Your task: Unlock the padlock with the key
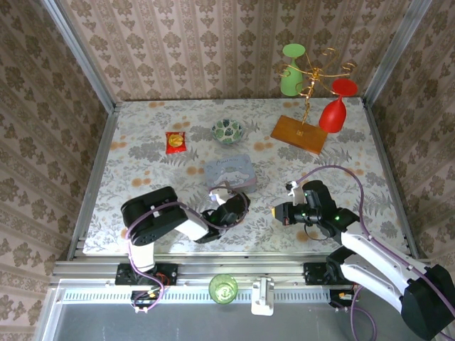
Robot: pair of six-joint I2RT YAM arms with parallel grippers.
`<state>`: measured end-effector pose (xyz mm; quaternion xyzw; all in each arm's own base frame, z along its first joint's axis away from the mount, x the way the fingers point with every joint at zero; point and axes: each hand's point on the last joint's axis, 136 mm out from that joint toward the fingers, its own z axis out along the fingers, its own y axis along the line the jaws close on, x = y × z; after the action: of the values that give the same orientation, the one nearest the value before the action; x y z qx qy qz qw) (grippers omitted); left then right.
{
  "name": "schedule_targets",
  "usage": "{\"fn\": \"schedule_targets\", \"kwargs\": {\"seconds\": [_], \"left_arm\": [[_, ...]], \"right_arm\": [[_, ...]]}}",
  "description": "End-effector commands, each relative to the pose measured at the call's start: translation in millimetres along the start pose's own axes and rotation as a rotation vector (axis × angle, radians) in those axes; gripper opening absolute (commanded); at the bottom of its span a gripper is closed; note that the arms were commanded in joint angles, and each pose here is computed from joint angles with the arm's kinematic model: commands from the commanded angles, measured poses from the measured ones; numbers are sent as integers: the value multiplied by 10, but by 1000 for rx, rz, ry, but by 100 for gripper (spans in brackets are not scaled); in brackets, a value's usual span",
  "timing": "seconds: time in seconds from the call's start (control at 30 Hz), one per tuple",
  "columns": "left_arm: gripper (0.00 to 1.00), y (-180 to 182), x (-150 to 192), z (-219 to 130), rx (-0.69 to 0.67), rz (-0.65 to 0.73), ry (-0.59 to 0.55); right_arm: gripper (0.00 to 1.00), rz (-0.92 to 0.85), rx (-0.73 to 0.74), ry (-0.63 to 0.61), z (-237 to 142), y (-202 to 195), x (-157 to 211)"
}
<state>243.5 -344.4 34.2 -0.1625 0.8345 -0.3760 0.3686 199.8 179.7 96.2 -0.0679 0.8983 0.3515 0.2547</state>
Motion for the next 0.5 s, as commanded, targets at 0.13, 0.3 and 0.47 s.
{"fn": "schedule_targets", "kwargs": {"seconds": [0.13,0.3,0.47], "left_arm": [[1,375,169,-183,-99,73,137],[0,299,5,-324,-35,64,120],[0,126,-75,-372,48,-4,123]], "right_arm": [[0,81,-9,56,196,-110,127],[0,128,-101,83,330,15,101],[0,146,-125,126,423,38,151]]}}
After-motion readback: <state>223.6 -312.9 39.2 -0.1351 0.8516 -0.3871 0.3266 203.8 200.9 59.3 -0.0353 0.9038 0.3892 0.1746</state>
